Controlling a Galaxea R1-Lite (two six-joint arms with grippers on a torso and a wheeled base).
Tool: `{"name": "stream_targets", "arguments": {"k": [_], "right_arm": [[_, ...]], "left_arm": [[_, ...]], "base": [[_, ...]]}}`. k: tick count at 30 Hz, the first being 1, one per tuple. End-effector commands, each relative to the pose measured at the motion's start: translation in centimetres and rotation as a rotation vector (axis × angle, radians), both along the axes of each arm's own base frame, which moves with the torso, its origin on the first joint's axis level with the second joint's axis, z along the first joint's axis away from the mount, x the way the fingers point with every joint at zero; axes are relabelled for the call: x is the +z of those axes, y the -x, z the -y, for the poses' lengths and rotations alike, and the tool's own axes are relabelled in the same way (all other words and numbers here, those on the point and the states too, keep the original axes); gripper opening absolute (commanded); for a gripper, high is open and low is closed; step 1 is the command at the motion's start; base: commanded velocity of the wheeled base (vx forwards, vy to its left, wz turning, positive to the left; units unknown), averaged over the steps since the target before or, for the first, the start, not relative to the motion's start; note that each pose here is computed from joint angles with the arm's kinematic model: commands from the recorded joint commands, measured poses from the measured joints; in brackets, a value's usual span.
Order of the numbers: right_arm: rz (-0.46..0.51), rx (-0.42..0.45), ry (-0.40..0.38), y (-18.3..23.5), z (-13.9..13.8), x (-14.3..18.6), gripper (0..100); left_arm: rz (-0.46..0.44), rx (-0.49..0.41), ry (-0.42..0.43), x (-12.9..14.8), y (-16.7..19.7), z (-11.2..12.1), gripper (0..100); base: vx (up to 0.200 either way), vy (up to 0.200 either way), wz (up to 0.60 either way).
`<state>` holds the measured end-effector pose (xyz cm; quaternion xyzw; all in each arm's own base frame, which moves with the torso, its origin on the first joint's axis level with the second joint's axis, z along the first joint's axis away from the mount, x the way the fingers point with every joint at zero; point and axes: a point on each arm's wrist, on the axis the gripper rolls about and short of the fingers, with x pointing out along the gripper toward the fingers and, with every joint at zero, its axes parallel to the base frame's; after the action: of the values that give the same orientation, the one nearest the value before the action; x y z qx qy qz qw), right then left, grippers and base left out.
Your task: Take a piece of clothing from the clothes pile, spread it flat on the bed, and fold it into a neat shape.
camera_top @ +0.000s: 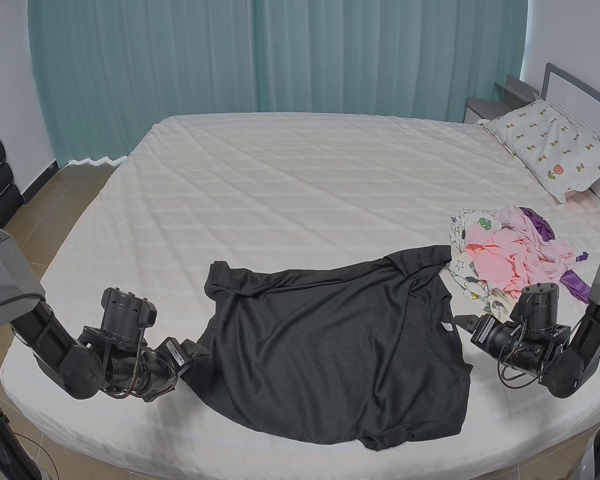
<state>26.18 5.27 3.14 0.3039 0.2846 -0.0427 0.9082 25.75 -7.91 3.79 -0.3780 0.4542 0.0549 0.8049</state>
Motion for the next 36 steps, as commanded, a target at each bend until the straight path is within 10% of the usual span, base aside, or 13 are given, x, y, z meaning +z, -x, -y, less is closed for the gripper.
{"name": "stream_targets", "arguments": {"k": [1, 20, 36], "right_arm": [[-0.033, 0.006, 0.006, 0.4, -0.1, -0.8, 100], [-0.035, 0.027, 0.012, 0.7, -0.6, -0.7, 100], [-0.008, 0.058, 0.003, 0.7, -1.6, -0.5, 100]], "left_arm": [[-0.040, 0.007, -0.011, -1.1, -0.1, -0.2, 100], [-0.036, 0.033, 0.002, -1.5, -1.1, -0.2, 100], [0.122, 0.233, 0.003, -3.4, -8.5, 0.9, 100]], "base": [[0.000, 0.000, 0.00], [-0.158, 0.000, 0.00], [0.000, 0.000, 0.00]]}}
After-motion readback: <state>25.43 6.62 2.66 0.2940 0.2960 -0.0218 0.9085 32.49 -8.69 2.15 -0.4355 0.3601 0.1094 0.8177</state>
